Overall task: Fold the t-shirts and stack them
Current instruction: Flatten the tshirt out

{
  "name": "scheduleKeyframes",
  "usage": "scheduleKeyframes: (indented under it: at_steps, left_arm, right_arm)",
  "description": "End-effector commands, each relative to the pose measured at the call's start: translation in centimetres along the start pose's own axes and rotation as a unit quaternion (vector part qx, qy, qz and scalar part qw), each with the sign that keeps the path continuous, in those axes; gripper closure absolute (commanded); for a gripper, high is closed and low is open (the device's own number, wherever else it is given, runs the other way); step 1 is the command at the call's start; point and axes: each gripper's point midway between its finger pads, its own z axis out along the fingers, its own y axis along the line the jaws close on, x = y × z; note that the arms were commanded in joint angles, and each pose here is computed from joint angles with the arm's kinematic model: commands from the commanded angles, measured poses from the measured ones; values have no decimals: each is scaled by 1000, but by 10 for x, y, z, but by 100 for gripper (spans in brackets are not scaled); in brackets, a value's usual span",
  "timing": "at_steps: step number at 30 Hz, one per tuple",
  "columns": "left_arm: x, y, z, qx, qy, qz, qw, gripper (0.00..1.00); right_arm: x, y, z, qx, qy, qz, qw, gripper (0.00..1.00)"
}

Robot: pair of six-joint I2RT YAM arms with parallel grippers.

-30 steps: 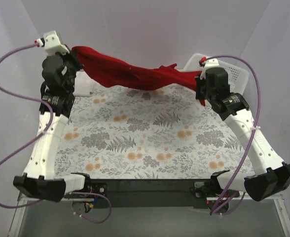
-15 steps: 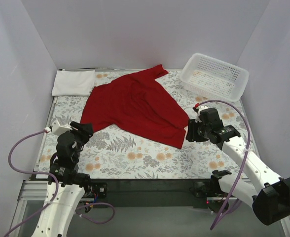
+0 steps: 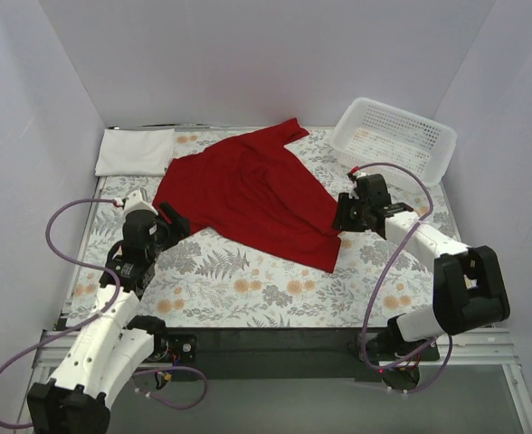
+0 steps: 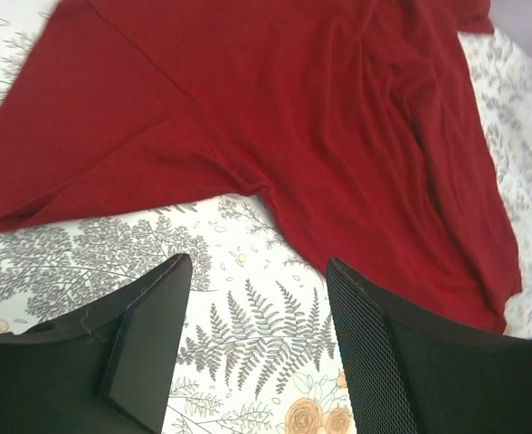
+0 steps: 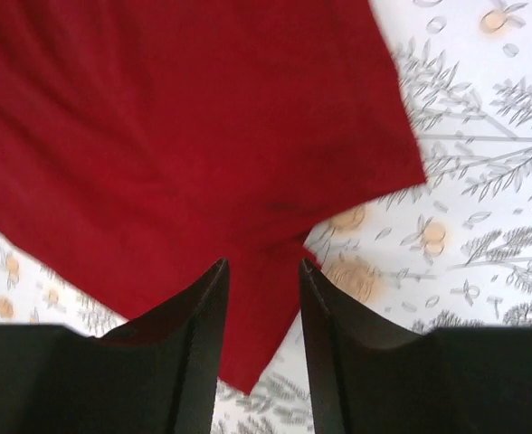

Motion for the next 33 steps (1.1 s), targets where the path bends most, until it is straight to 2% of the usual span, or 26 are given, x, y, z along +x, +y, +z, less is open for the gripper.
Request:
scheduleKeyframes:
  at_steps: [1,3,5,7,10,13,16,20,23,27,30,33]
  left_arm:
    - [9,-22,21,55,28,56,997,40]
    - [11,-18,28,47,25,62,997,40]
    - [16,-9,33,36,21,71,997,40]
    - [25,-2,36,30,28,77,996,40]
    - [23,0,37,22,24,80,996,40]
    - [25,0,37,22,27,82,996,40]
    - [26,-1,37,22,29,84,996,40]
    - [27,0,37,21,29,85,996,40]
    - [26,0,37,19,28,85,996,40]
    - [26,0,38,18,29,83,996,40]
    - [26,1,38,16,29,83,996,40]
    - [25,2,37,13,27,82,996,40]
  right_arm:
    - [-59,-18,24,17,-70,24,997,66]
    - [-60,-29,40,28,-60,34,997,81]
    - [-60,-42,64,36,-38,50,997,89]
    - [-59,-60,85,54,-22,63,996,90]
    - [-76,-93,95,110,-39,97,988,89]
    - [-102,-112,93,143,-69,117,980,86]
    - [-120,-110,84,145,-87,106,980,83]
    - [-132,-73,57,79,-107,82,988,77]
    - [-114,-31,45,19,-94,51,994,69]
    - [-66,37,47,-65,-42,-5,997,63]
    - [-29,66,52,-101,3,-23,995,62]
    - [4,72,61,-111,48,-20,992,62]
